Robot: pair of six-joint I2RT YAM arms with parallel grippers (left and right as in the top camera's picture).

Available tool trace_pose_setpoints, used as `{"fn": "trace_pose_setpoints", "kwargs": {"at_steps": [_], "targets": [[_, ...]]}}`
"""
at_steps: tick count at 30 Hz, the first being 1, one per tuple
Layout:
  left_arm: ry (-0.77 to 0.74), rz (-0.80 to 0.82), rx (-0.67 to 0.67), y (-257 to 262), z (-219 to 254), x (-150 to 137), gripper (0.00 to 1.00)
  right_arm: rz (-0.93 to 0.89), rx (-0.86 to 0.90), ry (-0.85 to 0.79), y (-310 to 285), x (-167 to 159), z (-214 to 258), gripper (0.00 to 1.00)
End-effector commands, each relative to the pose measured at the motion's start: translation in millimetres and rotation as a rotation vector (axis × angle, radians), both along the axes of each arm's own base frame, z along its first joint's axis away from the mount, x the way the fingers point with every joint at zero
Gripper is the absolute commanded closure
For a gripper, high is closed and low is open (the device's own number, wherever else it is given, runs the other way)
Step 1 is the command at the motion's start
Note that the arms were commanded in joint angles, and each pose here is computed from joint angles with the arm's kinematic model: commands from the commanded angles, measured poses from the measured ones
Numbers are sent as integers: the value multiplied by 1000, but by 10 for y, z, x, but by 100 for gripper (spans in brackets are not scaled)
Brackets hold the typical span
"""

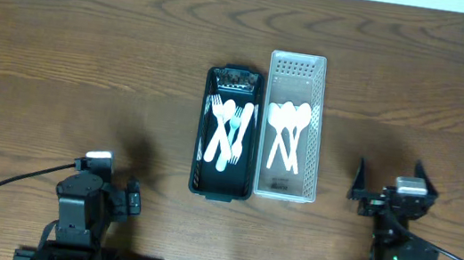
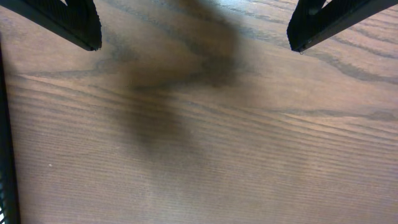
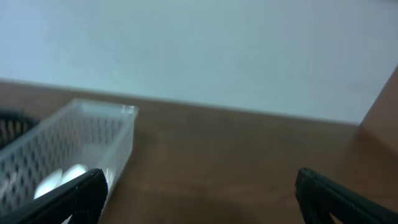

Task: Pack container

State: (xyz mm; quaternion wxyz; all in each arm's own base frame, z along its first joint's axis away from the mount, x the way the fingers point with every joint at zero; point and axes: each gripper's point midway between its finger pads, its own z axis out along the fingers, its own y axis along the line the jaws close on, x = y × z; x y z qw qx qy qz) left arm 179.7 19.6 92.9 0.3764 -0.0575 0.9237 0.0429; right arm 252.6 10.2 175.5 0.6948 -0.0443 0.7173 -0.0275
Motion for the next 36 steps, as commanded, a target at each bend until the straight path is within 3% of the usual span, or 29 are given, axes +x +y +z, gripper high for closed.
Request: {"fn": "trace_pose_setpoints", "kwargs": {"at_steps": [1, 36], "targets": [[-10, -6, 3, -6, 25, 6, 2, 39, -11, 16, 68, -44, -118, 1], [-23, -6, 3, -7, 46, 8, 2, 75, 9, 41, 130, -74, -186, 1]]}}
